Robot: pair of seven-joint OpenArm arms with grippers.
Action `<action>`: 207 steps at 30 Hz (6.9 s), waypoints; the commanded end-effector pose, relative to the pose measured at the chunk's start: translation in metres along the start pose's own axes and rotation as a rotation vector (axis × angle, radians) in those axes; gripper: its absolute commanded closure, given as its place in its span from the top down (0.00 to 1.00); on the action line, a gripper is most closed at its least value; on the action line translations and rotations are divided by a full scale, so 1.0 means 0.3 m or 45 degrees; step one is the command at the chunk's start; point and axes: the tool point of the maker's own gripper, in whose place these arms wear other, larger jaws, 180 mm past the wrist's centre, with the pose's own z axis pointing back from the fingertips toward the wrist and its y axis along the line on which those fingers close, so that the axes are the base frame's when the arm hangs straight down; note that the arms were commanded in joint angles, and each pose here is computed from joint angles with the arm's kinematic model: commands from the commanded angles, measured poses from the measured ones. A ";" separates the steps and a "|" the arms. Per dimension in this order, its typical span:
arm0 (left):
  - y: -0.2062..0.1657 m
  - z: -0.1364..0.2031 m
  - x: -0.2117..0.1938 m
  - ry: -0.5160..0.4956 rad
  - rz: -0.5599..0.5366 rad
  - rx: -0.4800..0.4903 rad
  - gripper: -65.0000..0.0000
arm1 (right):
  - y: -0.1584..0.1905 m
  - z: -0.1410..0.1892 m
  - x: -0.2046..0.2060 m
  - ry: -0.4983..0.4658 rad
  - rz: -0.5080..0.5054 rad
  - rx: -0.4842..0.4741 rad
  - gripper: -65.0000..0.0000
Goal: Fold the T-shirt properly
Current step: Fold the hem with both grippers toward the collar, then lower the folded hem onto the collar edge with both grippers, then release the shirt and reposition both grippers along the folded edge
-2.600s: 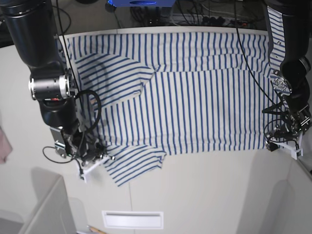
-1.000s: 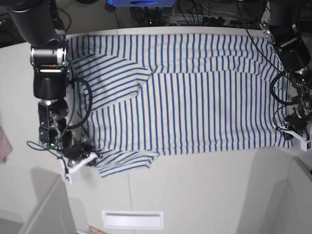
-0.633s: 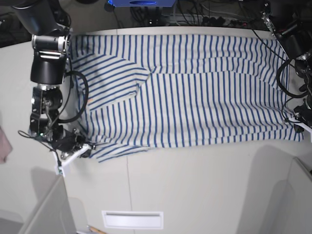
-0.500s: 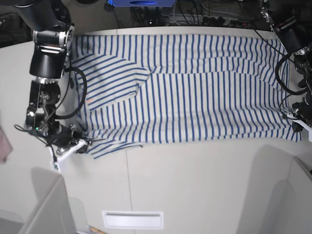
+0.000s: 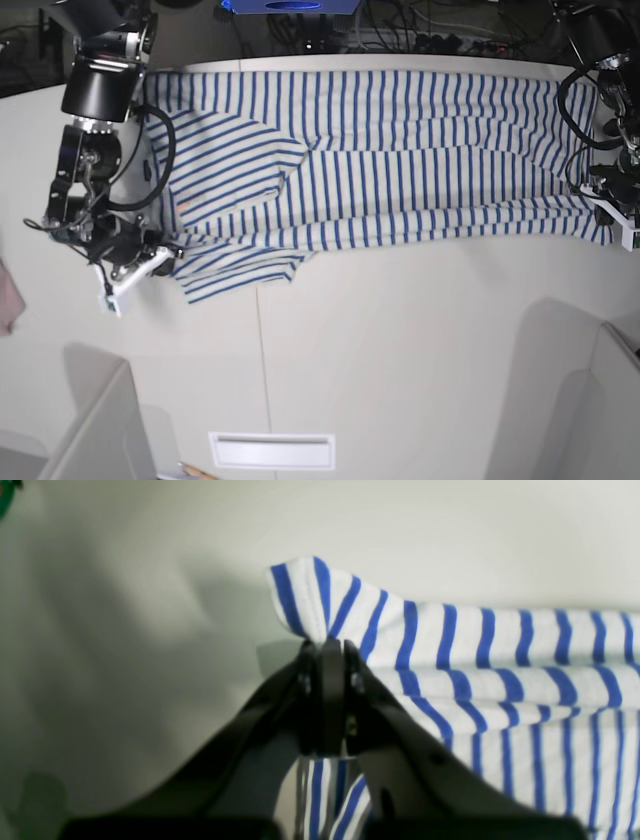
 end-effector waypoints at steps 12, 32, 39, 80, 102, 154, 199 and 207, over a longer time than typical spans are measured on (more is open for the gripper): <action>0.001 0.017 -0.066 0.037 -0.030 0.013 0.00 | -0.011 0.043 -0.064 -0.005 0.029 -0.019 0.00; -0.001 0.058 -0.100 0.054 -0.087 0.020 0.00 | -0.035 0.122 -0.251 0.127 0.001 -0.061 0.00; -0.002 0.047 -0.137 0.090 -0.073 0.013 0.00 | -0.034 0.127 -0.256 0.137 0.007 -0.063 0.00; -0.002 0.044 -0.131 0.088 -0.073 0.013 0.00 | 0.003 -0.087 0.073 0.063 0.158 -0.143 0.00; 0.000 0.045 -0.129 0.088 -0.076 0.014 0.00 | 0.049 0.246 -0.164 0.010 0.213 -0.231 0.00; -0.111 -0.071 -0.282 0.233 0.042 0.032 0.00 | 0.070 0.017 -0.436 0.281 0.036 0.063 0.00; 0.053 -0.082 -0.079 -0.023 0.449 -0.175 1.00 | 0.215 0.202 -0.366 0.100 0.199 0.107 0.00; -0.043 -0.153 -0.163 0.074 0.534 -0.277 1.00 | 0.217 0.202 -0.374 0.106 0.195 0.109 0.00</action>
